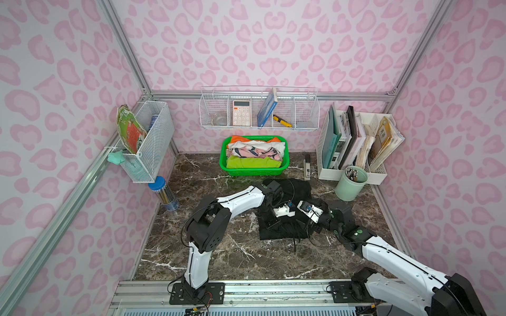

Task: Roll up the shorts
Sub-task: Roll the shorts at the center of the board.

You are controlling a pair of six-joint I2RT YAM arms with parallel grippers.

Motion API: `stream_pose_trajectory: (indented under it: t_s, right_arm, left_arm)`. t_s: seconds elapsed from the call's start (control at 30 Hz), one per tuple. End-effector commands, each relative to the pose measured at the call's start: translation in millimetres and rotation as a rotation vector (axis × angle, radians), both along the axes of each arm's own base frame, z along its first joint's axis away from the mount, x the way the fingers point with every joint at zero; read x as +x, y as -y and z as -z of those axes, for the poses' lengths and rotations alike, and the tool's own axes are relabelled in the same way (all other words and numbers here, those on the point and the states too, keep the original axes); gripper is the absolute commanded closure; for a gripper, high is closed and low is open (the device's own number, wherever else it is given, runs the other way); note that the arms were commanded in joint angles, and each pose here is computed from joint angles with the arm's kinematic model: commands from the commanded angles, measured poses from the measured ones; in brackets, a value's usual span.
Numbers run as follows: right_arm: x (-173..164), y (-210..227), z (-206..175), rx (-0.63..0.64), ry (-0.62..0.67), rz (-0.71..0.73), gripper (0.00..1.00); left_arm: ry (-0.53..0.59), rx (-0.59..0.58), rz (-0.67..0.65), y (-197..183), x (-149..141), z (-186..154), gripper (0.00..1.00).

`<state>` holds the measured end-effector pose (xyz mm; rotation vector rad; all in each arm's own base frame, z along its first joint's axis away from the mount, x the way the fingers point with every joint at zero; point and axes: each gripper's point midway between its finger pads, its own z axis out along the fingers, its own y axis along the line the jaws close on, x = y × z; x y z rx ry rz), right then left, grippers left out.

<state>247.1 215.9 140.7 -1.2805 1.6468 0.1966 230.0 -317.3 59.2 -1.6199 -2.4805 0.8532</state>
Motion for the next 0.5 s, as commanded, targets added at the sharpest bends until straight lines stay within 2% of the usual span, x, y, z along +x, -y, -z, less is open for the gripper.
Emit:
stream_pose_trajectory:
  t_s: [0.0, 0.2, 0.47]
  right_arm:
    - [-13.1, -9.7, 7.2, -0.11, 0.131, -0.103, 0.02]
    - [-37.7, -14.9, 44.1, -0.275, 0.163, -0.204, 0.02]
    - [-52.7, -28.7, 76.6, -0.399, 0.159, -0.309, 0.02]
  left_arm:
    - [-0.126, 0.017, -0.004, -4.9, -10.9, -2.2, 0.93]
    - [-0.242, 0.039, -0.039, -6.9, -4.5, 4.2, 0.92]
    - [-0.338, 0.101, -0.069, -9.9, 6.1, 21.5, 0.94]
